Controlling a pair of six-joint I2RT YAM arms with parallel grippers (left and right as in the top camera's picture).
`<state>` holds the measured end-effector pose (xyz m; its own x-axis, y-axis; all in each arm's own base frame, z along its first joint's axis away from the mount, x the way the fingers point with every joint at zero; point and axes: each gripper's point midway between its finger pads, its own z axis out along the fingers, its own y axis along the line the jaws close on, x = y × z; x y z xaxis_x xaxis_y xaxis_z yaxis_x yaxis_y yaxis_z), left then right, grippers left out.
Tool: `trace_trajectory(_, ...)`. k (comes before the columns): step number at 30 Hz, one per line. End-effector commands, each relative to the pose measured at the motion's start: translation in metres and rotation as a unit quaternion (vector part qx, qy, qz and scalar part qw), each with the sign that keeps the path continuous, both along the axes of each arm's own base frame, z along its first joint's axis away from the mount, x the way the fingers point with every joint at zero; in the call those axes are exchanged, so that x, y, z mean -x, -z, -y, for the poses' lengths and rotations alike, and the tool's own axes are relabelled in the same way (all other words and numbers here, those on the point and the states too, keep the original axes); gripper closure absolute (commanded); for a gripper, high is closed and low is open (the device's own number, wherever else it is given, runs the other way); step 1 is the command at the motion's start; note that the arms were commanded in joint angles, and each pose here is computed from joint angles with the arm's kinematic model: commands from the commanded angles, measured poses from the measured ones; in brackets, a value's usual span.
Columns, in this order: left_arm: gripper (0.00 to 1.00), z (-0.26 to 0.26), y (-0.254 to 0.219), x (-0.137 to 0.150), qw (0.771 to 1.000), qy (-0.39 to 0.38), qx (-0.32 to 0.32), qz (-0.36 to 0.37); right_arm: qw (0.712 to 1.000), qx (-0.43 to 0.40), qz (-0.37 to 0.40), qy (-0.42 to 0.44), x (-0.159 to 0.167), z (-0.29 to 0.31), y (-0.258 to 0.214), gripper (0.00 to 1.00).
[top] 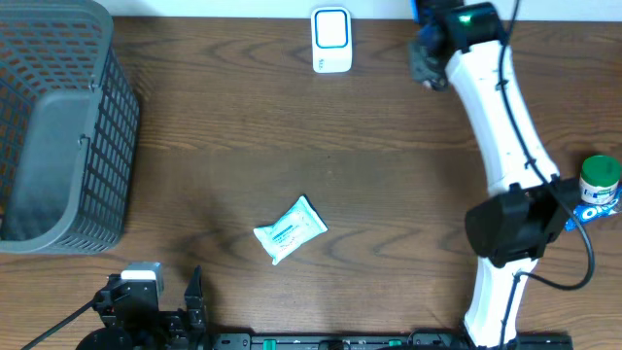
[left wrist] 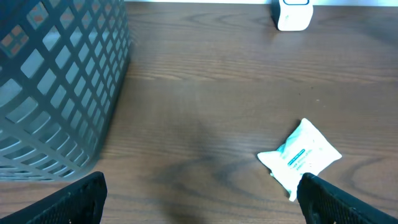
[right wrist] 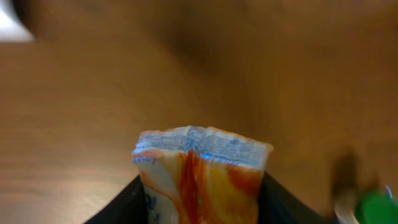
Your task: Scan the item barcode
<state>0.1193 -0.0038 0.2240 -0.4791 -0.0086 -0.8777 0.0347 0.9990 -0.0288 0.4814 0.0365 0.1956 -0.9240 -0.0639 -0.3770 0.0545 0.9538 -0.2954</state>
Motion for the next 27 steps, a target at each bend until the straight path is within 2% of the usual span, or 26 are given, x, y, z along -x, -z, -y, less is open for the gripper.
trace_trajectory(1,0.02,-0.002,-0.001,0.001,1.000,-0.002,-0.005,0.004,0.995,0.017,-0.063,0.074,0.014,0.074,0.039,0.48)
trace_trajectory(2,0.02,-0.002,-0.001,0.001,1.000,-0.002,-0.005,0.004,0.992,0.017,-0.074,0.098,0.020,0.097,0.051,0.45)
trace_trajectory(10,0.02,-0.002,-0.001,0.001,1.000,-0.002,-0.005,0.003,0.964,-0.012,-0.124,0.234,0.075,0.214,0.133,0.48)
trace_trajectory(16,0.02,-0.002,-0.001,0.001,1.000,-0.002,-0.005,0.003,0.956,-0.012,-0.108,0.273,0.086,0.249,0.143,0.48)
trace_trajectory(17,0.02,-0.002,-0.001,0.001,1.000,-0.002,-0.005,0.003,0.955,-0.007,-0.103,0.279,0.086,0.255,0.142,0.44)
trace_trajectory(18,0.02,-0.002,-0.001,0.001,1.000,-0.002,-0.005,0.003,0.953,-0.007,-0.096,0.286,0.086,0.262,0.141,0.20)
trace_trajectory(19,0.02,-0.002,-0.001,0.001,1.000,-0.002,-0.005,0.003,0.953,-0.006,-0.092,0.288,0.085,0.264,0.141,0.06)
trace_trajectory(20,0.02,-0.002,-0.001,0.001,1.000,-0.002,-0.005,0.003,0.953,-0.006,-0.087,0.289,0.083,0.266,0.138,0.01)
trace_trajectory(23,0.02,-0.002,-0.001,0.001,1.000,-0.002,-0.005,0.004,0.957,-0.015,-0.070,0.283,0.071,0.262,0.126,0.01)
trace_trajectory(25,0.02,-0.002,-0.001,0.001,1.000,-0.002,-0.005,0.003,0.962,-0.061,-0.057,0.261,0.056,0.243,0.115,0.01)
trace_trajectory(27,0.02,-0.002,-0.001,0.001,1.000,-0.002,-0.005,0.003,0.962,-0.163,-0.038,0.215,0.031,0.197,0.094,0.01)
